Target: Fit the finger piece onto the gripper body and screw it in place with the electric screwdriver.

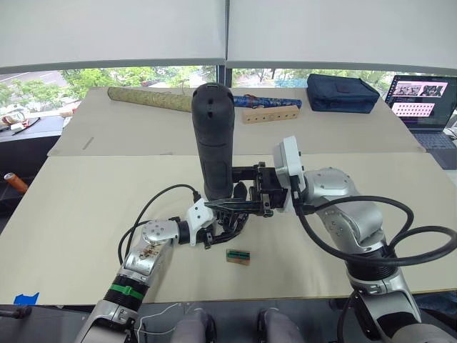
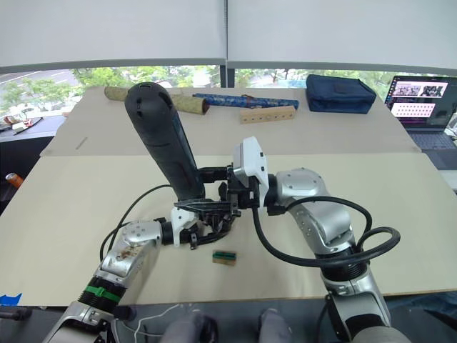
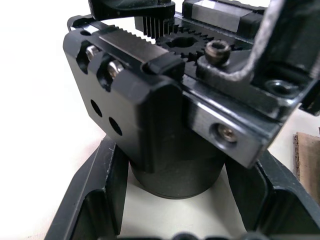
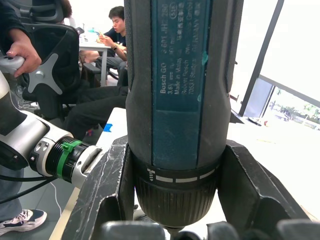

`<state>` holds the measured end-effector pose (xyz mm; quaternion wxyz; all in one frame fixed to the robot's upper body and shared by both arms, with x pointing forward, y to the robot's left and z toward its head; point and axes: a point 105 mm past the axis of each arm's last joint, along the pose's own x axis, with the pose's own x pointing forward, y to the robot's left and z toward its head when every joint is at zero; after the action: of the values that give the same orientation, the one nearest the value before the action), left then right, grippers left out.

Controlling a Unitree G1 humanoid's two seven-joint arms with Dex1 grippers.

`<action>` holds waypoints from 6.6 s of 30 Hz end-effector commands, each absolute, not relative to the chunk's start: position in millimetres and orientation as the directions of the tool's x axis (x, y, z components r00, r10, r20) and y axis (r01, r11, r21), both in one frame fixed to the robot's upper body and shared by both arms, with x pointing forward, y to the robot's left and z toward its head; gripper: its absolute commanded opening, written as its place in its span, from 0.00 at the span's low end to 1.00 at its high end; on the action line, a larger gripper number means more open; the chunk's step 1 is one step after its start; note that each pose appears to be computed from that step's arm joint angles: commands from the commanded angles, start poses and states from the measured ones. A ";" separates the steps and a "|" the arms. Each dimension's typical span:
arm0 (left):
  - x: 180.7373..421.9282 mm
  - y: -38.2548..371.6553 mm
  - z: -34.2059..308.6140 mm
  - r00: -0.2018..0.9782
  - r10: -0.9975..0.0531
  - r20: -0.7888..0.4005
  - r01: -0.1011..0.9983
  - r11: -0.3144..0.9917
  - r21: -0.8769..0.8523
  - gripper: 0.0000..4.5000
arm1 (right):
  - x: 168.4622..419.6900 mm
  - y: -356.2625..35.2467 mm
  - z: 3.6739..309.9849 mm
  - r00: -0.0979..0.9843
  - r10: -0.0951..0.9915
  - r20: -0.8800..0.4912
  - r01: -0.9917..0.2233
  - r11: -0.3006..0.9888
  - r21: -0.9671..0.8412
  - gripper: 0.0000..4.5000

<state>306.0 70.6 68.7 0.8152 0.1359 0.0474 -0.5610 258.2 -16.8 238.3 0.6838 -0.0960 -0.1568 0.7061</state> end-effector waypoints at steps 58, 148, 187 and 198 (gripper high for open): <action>293.8 75.1 40.2 0.340 -0.887 -0.313 0.940 0.332 0.079 0.51 | 251.5 -13.8 244.2 -0.080 0.995 0.067 -0.897 -0.042 -0.439 0.42; 293.6 78.8 42.3 0.355 -0.879 -0.318 0.934 0.349 0.079 0.51 | 294.6 -12.6 157.6 0.177 0.969 -0.173 -0.984 0.168 -0.066 0.42; 295.6 81.2 35.4 0.400 -0.859 -0.320 0.915 0.396 0.080 0.51 | 269.4 -33.1 263.7 -0.004 0.993 0.119 -0.923 0.042 -0.382 0.42; 302.0 92.1 32.3 0.464 -0.834 -0.300 0.883 0.463 0.077 1.00 | 247.7 -54.7 285.1 -0.128 0.977 0.170 -0.938 -0.064 -0.341 0.42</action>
<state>305.3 77.7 59.6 0.8414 0.1136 0.0571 -0.5253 265.4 -50.4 256.6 0.6861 -0.0481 -0.1313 0.7139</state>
